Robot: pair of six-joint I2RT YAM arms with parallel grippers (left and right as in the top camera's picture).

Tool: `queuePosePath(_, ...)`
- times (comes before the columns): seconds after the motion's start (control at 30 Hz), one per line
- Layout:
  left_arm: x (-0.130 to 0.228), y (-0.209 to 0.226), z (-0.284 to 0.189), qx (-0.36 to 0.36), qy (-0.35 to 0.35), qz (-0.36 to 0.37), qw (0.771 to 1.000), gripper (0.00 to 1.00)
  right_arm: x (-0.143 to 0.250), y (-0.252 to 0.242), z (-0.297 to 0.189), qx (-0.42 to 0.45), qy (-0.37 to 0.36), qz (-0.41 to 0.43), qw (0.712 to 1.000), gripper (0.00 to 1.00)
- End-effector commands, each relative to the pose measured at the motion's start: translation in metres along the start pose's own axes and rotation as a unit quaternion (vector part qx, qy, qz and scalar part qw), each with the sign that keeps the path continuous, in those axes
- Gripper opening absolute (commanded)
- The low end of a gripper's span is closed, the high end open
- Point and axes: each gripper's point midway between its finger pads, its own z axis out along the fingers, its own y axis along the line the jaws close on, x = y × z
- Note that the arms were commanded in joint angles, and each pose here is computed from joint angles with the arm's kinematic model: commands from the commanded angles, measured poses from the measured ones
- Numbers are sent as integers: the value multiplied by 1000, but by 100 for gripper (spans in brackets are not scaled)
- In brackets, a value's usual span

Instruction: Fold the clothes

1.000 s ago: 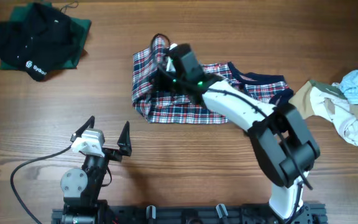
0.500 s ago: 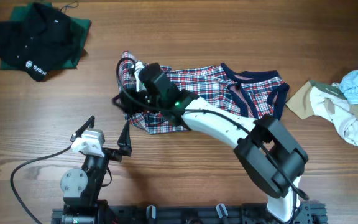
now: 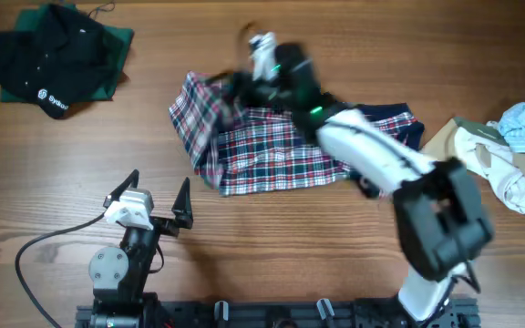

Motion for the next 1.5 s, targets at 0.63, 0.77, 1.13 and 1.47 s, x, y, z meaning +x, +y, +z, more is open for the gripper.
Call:
queuePosePath(0.63, 2, 4, 0, -8, 2, 0, 1000, 100, 66, -109, 31, 61, 103, 139, 983, 83)
queuePosePath(0.77, 2, 4, 0, -8, 2, 0, 1000, 100, 86, -90, 44, 52, 121, 120, 984, 83)
queuePosePath(1.13, 2, 4, 0, -8, 2, 0, 1000, 100, 93, -62, 58, 22, 118, 88, 989, 76)
queuePosePath(1.47, 2, 3, 0, -8, 2, 0, 1000, 100, 114, 1, 76, -56, 126, 59, 989, 11)
